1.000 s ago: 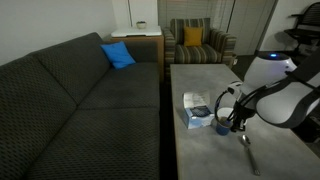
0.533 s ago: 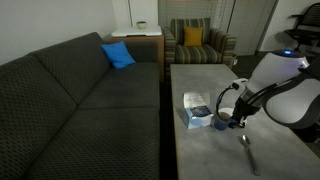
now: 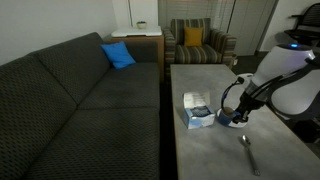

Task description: Pick up the blue mug and put it on the plate

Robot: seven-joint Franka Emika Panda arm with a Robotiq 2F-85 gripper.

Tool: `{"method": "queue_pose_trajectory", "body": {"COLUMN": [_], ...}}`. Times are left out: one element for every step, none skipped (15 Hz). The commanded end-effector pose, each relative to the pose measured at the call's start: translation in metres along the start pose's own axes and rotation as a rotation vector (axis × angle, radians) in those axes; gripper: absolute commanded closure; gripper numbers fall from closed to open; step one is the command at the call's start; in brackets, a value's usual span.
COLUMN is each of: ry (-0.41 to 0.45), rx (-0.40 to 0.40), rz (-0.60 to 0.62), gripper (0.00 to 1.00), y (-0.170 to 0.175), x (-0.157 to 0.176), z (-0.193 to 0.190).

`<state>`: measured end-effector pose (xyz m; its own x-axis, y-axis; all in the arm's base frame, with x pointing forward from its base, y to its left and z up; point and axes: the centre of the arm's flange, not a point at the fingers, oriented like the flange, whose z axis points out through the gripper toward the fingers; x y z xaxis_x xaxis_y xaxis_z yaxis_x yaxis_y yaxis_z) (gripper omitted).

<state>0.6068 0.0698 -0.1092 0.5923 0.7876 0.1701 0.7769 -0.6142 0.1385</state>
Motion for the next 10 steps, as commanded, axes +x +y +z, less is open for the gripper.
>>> {"method": "queue_pose_trajectory", "body": {"ry": [-0.006, -0.005, -0.002, 0.001, 0.004, -0.001, 0.001, -0.012, -0.002, -0.003], "rx": [0.024, 0.022, 0.020, 0.012, 0.010, 0.008, 0.004, -0.006, -0.011, -0.013], "rz": [0.090, 0.114, 0.134, 0.152, 0.162, 0.203, 0.221, 0.243, 0.201, 0.217], "gripper": [0.97, 0.97, 0.97, 0.97, 0.97, 0.97, 0.97, 0.97, 0.86, 0.86], "y": [0.022, 0.028, 0.033, 0.039, 0.044, 0.050, 0.054, 0.055, 0.047, 0.050], "x": [-0.015, -0.019, -0.022, -0.025, -0.027, -0.028, -0.029, -0.029, -0.031, -0.031], "z": [-0.002, -0.001, -0.001, -0.003, -0.004, -0.005, -0.006, -0.009, -0.005, -0.006]}}
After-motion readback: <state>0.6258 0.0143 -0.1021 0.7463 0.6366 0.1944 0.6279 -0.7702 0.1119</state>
